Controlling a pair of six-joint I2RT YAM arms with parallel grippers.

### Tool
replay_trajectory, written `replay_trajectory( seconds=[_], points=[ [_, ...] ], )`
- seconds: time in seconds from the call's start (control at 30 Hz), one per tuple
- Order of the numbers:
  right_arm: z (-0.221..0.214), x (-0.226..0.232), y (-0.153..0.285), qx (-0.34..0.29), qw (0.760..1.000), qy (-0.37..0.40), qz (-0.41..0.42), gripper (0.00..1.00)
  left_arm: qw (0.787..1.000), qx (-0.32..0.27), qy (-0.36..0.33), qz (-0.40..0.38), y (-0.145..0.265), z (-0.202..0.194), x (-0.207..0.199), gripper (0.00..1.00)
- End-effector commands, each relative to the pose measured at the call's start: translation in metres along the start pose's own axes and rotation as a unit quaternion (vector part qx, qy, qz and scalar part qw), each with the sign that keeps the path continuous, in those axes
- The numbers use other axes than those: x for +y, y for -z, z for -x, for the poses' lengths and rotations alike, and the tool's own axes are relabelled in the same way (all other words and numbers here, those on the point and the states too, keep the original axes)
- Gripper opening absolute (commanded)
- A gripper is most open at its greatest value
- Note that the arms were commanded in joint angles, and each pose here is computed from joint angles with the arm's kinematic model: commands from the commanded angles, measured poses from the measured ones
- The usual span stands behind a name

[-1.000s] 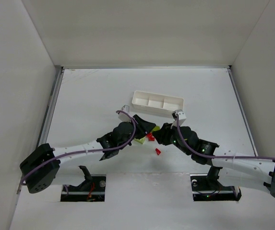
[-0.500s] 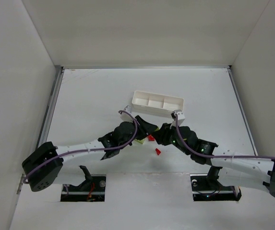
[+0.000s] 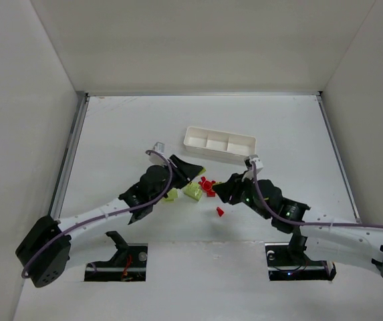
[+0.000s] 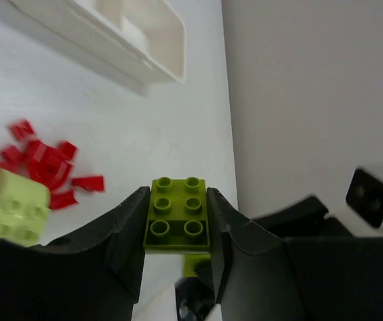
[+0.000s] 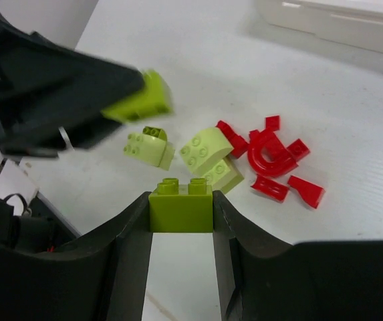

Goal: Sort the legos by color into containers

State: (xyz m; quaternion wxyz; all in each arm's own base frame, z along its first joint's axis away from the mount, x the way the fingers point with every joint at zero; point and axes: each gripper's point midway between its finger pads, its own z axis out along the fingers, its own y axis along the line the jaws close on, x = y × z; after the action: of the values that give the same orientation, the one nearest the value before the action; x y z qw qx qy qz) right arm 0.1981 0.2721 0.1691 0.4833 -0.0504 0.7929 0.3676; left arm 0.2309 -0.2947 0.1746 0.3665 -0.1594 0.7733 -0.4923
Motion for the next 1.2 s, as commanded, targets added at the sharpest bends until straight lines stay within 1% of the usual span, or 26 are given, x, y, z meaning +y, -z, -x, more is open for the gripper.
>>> replay_trajectory(
  seconds=[0.0, 0.1, 0.2, 0.3, 0.37, 0.5, 0.63, 0.77, 0.8, 0.83, 0.93, 0.97, 1.03, 1.17],
  points=[
    [0.015, -0.013, 0.006, -0.03, 0.999, -0.015, -0.02, 0.26, 0.996, -0.078, -0.013, 0.032, 0.008, 0.046, 0.022, 0.16],
    [0.031, -0.021, 0.004, -0.047, 0.998, -0.011, -0.035, 0.26, 0.995, -0.088, -0.029, 0.043, 0.014, 0.054, 0.03, 0.16],
    [0.054, -0.041, -0.006, -0.066, 0.995, 0.003, -0.072, 0.26, 0.994, -0.09, -0.033, 0.046, 0.016, 0.051, 0.033, 0.16],
    [0.08, -0.08, -0.022, -0.082, 0.987, 0.008, -0.141, 0.26, 0.995, -0.076, -0.044, 0.039, 0.015, 0.04, 0.028, 0.16],
    [0.098, -0.112, -0.034, -0.093, 0.976, 0.009, -0.195, 0.27, 0.996, -0.067, -0.052, 0.035, 0.014, 0.031, 0.025, 0.16],
    [0.123, -0.153, -0.055, -0.101, 0.96, 0.018, -0.262, 0.27, 0.996, -0.052, -0.072, 0.031, 0.015, 0.013, 0.02, 0.17],
    [0.135, -0.182, -0.076, -0.098, 0.948, 0.035, -0.3, 0.27, 0.995, -0.047, -0.086, 0.027, 0.016, 0.004, 0.016, 0.17],
    [0.136, -0.205, -0.094, -0.087, 0.942, 0.034, -0.322, 0.29, 0.994, -0.04, -0.104, 0.022, 0.015, -0.001, 0.008, 0.18],
    [0.135, -0.207, -0.096, -0.086, 0.941, 0.034, -0.325, 0.31, 0.993, -0.039, -0.106, 0.02, 0.014, -0.002, 0.006, 0.18],
    [0.135, -0.21, -0.097, -0.086, 0.94, 0.034, -0.328, 0.36, 0.993, -0.04, -0.106, 0.021, 0.013, -0.002, 0.005, 0.18],
    [0.142, -0.209, -0.094, -0.101, 0.937, 0.034, -0.332, 0.58, 0.993, -0.039, -0.113, 0.023, 0.008, -0.002, 0.002, 0.19],
    [0.145, -0.208, -0.092, -0.107, 0.937, 0.035, -0.331, 0.63, 0.992, -0.038, -0.117, 0.024, 0.005, -0.002, 0.001, 0.19],
    [0.15, -0.202, -0.086, -0.115, 0.938, 0.038, -0.325, 0.67, 0.991, -0.039, -0.123, 0.025, -0.001, -0.002, -0.003, 0.19],
    [0.153, -0.192, -0.058, -0.141, 0.937, 0.032, -0.318, 0.66, 0.989, -0.038, -0.14, 0.024, -0.022, 0.002, -0.017, 0.2]
  ],
)
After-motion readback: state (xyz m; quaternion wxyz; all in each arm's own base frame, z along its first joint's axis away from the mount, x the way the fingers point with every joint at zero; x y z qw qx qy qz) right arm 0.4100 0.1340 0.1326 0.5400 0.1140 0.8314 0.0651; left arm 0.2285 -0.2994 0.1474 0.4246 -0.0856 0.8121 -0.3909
